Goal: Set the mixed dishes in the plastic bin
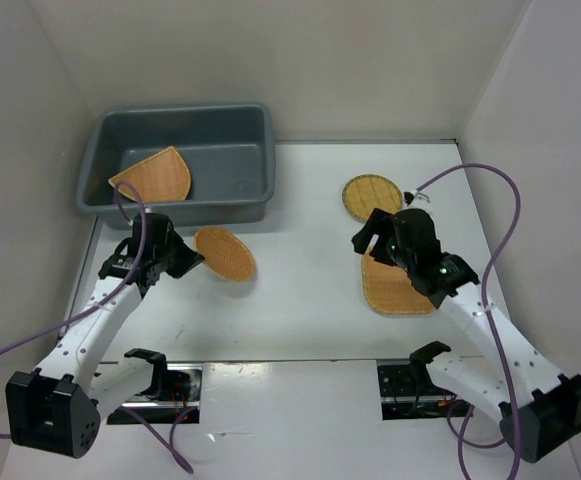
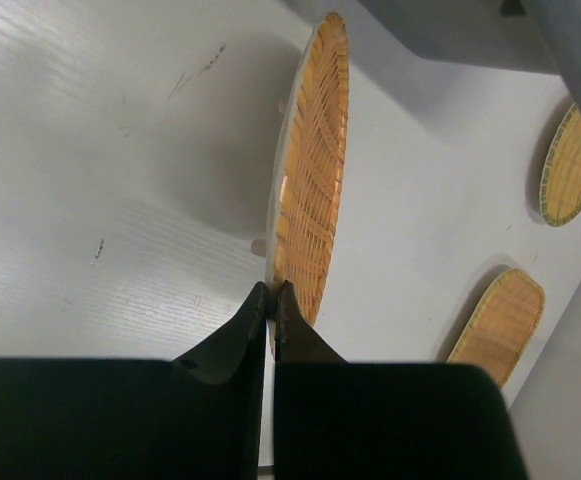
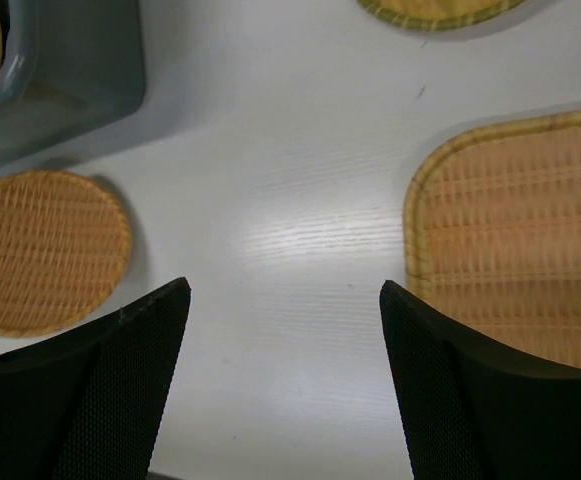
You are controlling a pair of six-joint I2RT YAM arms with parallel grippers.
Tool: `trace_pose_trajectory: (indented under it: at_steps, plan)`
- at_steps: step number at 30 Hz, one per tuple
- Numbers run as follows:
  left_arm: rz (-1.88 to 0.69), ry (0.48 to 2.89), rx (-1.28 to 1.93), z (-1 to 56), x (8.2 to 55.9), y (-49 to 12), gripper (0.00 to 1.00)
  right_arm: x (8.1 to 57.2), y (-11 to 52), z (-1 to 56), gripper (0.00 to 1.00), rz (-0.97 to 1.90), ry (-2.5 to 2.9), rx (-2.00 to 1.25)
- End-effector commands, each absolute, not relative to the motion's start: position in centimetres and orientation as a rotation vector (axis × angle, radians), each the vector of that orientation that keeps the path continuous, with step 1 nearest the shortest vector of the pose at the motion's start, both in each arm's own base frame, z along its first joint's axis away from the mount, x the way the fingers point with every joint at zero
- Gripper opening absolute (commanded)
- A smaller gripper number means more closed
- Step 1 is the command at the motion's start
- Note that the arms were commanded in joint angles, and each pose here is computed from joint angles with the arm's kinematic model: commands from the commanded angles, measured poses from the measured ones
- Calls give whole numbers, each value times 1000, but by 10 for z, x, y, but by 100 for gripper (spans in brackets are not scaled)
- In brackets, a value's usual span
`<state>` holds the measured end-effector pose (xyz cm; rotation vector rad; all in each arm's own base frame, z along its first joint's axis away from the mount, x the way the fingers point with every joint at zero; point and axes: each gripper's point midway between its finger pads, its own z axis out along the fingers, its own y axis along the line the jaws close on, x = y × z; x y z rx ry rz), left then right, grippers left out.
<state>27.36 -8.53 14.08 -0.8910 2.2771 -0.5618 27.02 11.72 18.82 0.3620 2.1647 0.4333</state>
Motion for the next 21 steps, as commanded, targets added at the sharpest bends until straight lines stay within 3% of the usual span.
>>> trace_pose_trajectory:
  at_steps: [1, 3, 4, 6, 8, 21]
  plan:
    - [-654, 2248, -852, 147, 275, -96, 0, 279, 155, 172, 82, 599, 2243, 247]
    - [-669, 2244, -844, 149, 276, -98, 0, 290, 167, 160, 77, 624, 2278, 246]
    - [-664, 2253, -849, 143, 276, -98, 0, 296, 171, 162, 53, 637, 2275, 240]
    - [-670, 2264, -848, 139, 275, -100, 0, 311, 178, 158, 20, 636, 2277, 240]
    - [-723, 2261, -838, 141, 276, -106, 0, 320, 184, 153, 0, 643, 2289, 235]
    - [-901, 2391, -699, 117, 271, -168, 0, 368, 230, 73, 0, 692, 2467, 196]
